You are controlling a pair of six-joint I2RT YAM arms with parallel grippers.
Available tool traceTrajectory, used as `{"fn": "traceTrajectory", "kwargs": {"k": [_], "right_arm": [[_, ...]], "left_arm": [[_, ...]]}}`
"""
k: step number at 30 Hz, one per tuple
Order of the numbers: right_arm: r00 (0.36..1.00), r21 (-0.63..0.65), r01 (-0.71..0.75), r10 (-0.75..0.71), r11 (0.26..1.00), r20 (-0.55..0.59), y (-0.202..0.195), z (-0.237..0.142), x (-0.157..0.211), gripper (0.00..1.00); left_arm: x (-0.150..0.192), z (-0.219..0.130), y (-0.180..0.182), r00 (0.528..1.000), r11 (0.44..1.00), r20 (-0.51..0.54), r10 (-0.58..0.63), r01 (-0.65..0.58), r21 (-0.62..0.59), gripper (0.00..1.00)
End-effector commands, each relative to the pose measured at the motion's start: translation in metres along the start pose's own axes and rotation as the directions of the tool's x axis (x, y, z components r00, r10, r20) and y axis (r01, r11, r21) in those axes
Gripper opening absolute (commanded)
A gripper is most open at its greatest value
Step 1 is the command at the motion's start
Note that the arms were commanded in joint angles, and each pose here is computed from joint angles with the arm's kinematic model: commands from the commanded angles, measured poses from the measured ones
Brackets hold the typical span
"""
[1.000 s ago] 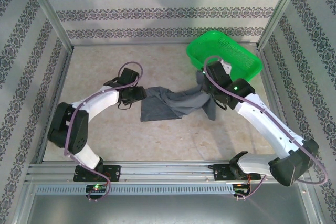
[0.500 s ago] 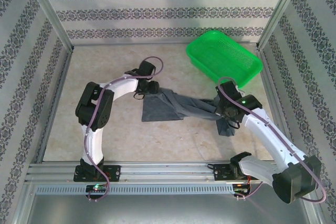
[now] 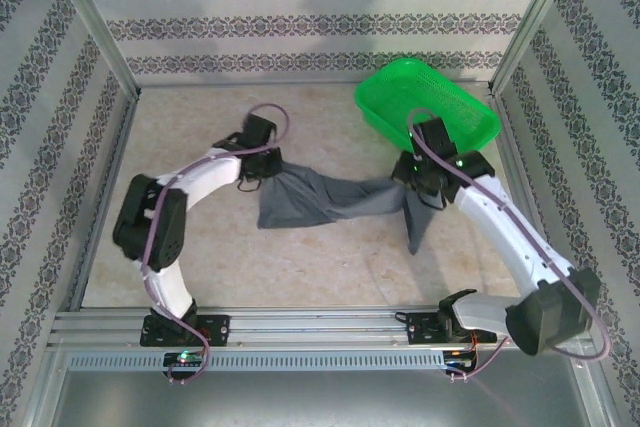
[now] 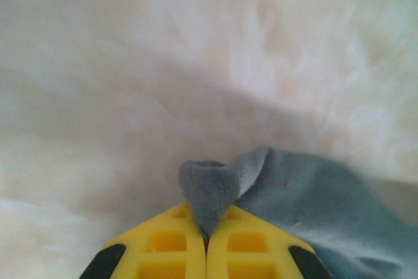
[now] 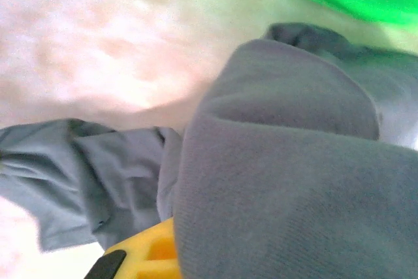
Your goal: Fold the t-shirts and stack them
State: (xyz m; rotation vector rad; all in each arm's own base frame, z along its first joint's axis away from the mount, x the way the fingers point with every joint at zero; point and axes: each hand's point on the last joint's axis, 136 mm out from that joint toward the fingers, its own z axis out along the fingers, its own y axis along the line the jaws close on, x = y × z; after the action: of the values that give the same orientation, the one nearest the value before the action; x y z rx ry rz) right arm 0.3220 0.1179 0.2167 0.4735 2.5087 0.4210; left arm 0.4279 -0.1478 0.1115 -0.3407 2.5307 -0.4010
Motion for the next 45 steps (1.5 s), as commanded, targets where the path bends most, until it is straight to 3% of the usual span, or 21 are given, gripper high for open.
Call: {"fn": "traceTrajectory", "kwargs": {"k": [1,6,10,13,14,16,19,25,32,33,35,37,40,45], "right_arm": [[0.989,-0.255,0.087,-0.053,0.963,0.136,0.083,-0.022,-0.059,0.0],[0.945,-0.39,0.19,-0.061,0.901,0.32,0.15,-0.068,-0.118,0.0],[0.935,-0.366,0.234,-0.105,0.901,0.338,0.143,-0.071,-0.097,0.0],[0.977,-0.299,0.161,-0.11,0.94,0.182,0.092,-0.028,-0.033,0.0],[0.989,-0.257,0.125,-0.099,0.958,0.112,0.067,-0.009,-0.007,0.09],[0.999,-0.16,0.04,-0.045,0.986,-0.027,0.018,0.019,0.04,0.35],[0.996,-0.101,-0.008,0.0,0.995,-0.086,-0.017,0.03,0.077,0.5],[0.992,-0.1,0.067,-0.077,0.993,-0.099,0.01,0.044,0.083,0.48],[0.973,-0.123,0.13,-0.151,0.984,-0.176,0.055,0.084,0.098,0.44],[0.974,-0.125,0.128,-0.149,0.984,-0.173,0.057,0.087,0.096,0.44],[0.975,-0.12,0.124,-0.144,0.985,-0.168,0.057,0.092,0.092,0.44],[0.975,-0.114,0.114,-0.133,0.987,-0.177,0.055,0.097,0.089,0.44],[0.977,-0.093,0.09,-0.106,0.992,-0.184,0.043,0.101,0.084,0.44],[0.985,-0.067,0.015,-0.027,0.998,-0.169,0.016,0.096,0.072,0.44]], "left_arm": [[-0.074,-0.068,0.013,0.959,0.987,0.234,-0.161,0.152,0.057,0.0],[-0.131,-0.162,0.023,0.842,0.971,0.483,-0.24,0.212,0.112,0.0],[-0.102,-0.19,0.053,0.798,0.955,0.535,-0.277,0.292,0.058,0.0],[-0.044,-0.169,0.087,0.834,0.94,0.467,-0.294,0.341,-0.018,0.0],[-0.021,-0.156,0.096,0.856,0.937,0.421,-0.3,0.346,-0.036,0.0],[0.023,-0.13,0.113,0.887,0.929,0.328,-0.324,0.363,-0.065,0.0],[0.076,-0.1,0.129,0.908,0.922,0.22,-0.357,0.38,-0.074,0.0],[0.122,-0.08,0.147,0.927,0.923,0.128,-0.352,0.367,-0.117,0.0],[0.122,-0.087,0.147,0.932,0.923,0.117,-0.344,0.358,-0.141,0.0],[0.117,-0.092,0.143,0.933,0.925,0.123,-0.338,0.354,-0.139,0.09],[0.098,-0.106,0.131,0.938,0.934,0.153,-0.311,0.331,-0.133,0.37],[0.081,-0.113,0.115,0.939,0.941,0.167,-0.3,0.32,-0.11,0.51],[0.057,-0.105,0.074,0.958,0.964,0.119,-0.262,0.266,-0.022,0.55],[0.04,-0.055,-0.005,1.0,0.998,-0.002,-0.001,0.001,0.058,0.59]]}}
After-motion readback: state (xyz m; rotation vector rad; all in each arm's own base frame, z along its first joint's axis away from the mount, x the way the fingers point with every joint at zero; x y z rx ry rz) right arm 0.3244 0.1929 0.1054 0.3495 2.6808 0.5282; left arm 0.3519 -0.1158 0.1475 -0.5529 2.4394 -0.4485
